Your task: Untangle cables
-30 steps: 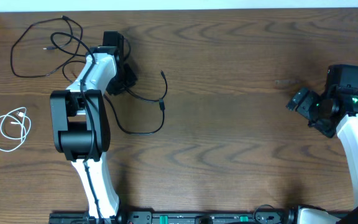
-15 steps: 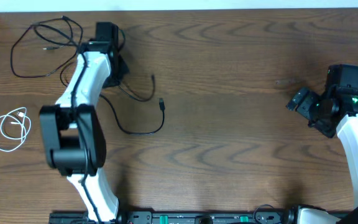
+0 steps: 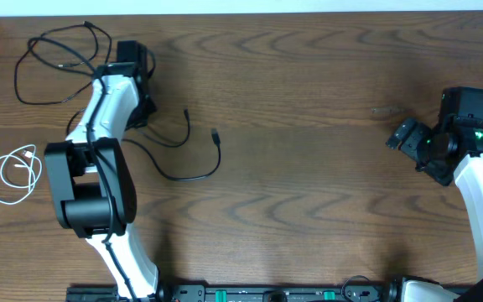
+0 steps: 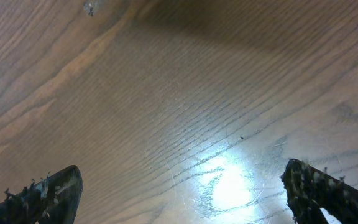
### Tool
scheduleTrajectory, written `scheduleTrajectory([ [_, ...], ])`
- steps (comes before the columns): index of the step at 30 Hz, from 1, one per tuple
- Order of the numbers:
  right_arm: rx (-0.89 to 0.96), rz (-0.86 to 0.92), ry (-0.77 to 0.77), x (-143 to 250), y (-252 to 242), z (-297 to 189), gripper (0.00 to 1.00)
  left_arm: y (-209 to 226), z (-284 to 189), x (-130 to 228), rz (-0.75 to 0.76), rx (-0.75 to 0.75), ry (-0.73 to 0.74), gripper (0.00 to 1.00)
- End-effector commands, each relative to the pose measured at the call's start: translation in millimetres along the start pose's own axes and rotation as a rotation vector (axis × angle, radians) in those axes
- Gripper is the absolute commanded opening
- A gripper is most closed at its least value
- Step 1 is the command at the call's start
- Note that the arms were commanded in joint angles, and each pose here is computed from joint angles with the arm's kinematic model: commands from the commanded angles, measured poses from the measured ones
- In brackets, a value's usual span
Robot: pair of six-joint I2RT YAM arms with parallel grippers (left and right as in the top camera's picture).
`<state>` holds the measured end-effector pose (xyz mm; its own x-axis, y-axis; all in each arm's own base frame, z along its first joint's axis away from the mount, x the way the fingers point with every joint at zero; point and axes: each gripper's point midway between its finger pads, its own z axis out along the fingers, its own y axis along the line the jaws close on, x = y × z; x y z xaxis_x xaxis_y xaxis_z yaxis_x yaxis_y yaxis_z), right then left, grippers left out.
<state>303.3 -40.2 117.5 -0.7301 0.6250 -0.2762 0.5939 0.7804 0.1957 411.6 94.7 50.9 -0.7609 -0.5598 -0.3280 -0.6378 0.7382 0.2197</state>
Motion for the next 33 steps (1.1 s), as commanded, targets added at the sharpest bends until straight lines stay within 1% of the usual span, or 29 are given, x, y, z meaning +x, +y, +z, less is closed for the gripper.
scheduleTrajectory([
  [1,0.013,-0.005,-0.007,-2.4,-4.3,0.1,0.99,19.9,9.7,-3.4,-0.050,-0.030,0.025,0.23],
  [3,0.013,-0.005,-0.007,-2.4,-4.3,0.1,0.99,21.8,13.5,2.3,-0.065,-0.001,0.070,0.28],
  [4,0.013,-0.005,-0.007,-2.3,-4.3,0.1,0.99,20.9,14.5,4.4,-0.069,0.013,0.084,0.34],
  [5,0.013,-0.005,-0.007,-2.3,-4.3,0.1,0.99,19.0,15.6,7.7,-0.072,0.032,0.103,0.43],
  [6,0.013,-0.005,-0.007,-2.3,-4.3,0.1,0.99,16.7,16.4,10.8,-0.075,0.051,0.120,0.46],
  [9,0.013,-0.005,-0.007,-2.3,-4.3,0.1,0.99,11.8,17.0,18.6,-0.077,0.081,0.155,0.46],
  [15,0.013,-0.005,-0.007,-2.3,-4.3,0.1,0.99,18.4,16.7,27.0,-0.140,0.052,0.193,0.47],
  [16,0.013,-0.005,-0.007,-2.3,-4.3,0.1,0.99,19.3,16.9,27.6,-0.140,0.050,0.196,0.51],
  [17,0.013,-0.005,-0.007,-2.3,-4.3,0.1,0.99,21.1,17.3,29.0,-0.141,0.046,0.203,0.58],
  [18,0.013,-0.005,-0.007,-2.3,-4.3,0.1,0.99,22.1,17.6,31.3,-0.138,0.041,0.210,0.63],
  [20,0.013,-0.005,-0.007,-2.3,-4.3,0.1,0.99,23.0,19.5,34.5,-0.136,0.037,0.217,0.70],
  [22,0.013,-0.005,-0.007,-2.3,-4.3,0.1,0.99,23.7,22.8,38.6,-0.150,0.031,0.223,0.82],
  [23,0.013,-0.005,-0.007,-2.3,-4.3,0.1,0.99,24.3,24.4,40.5,-0.165,0.028,0.226,0.87],
  [25,0.013,-0.005,-0.007,-2.3,-4.3,0.1,0.99,24.3,27.6,43.1,-0.186,0.025,0.227,0.89],
  [29,0.013,-0.005,-0.007,-2.3,-4.3,0.1,0.99,24.8,37.5,52.6,-0.220,0.017,0.233,0.88],
  [30,0.013,-0.005,-0.007,-2.3,-4.3,0.1,1.00,25.1,39.1,54.5,-0.227,0.015,0.235,0.87],
  [31,0.013,-0.005,-0.007,-2.3,-4.3,0.1,0.99,24.9,41.4,56.5,-0.228,0.016,0.235,0.81],
  [33,0.013,-0.005,-0.007,-2.3,-4.3,0.1,0.99,22.6,45.8,61.2,-0.231,0.030,0.242,0.78],
])
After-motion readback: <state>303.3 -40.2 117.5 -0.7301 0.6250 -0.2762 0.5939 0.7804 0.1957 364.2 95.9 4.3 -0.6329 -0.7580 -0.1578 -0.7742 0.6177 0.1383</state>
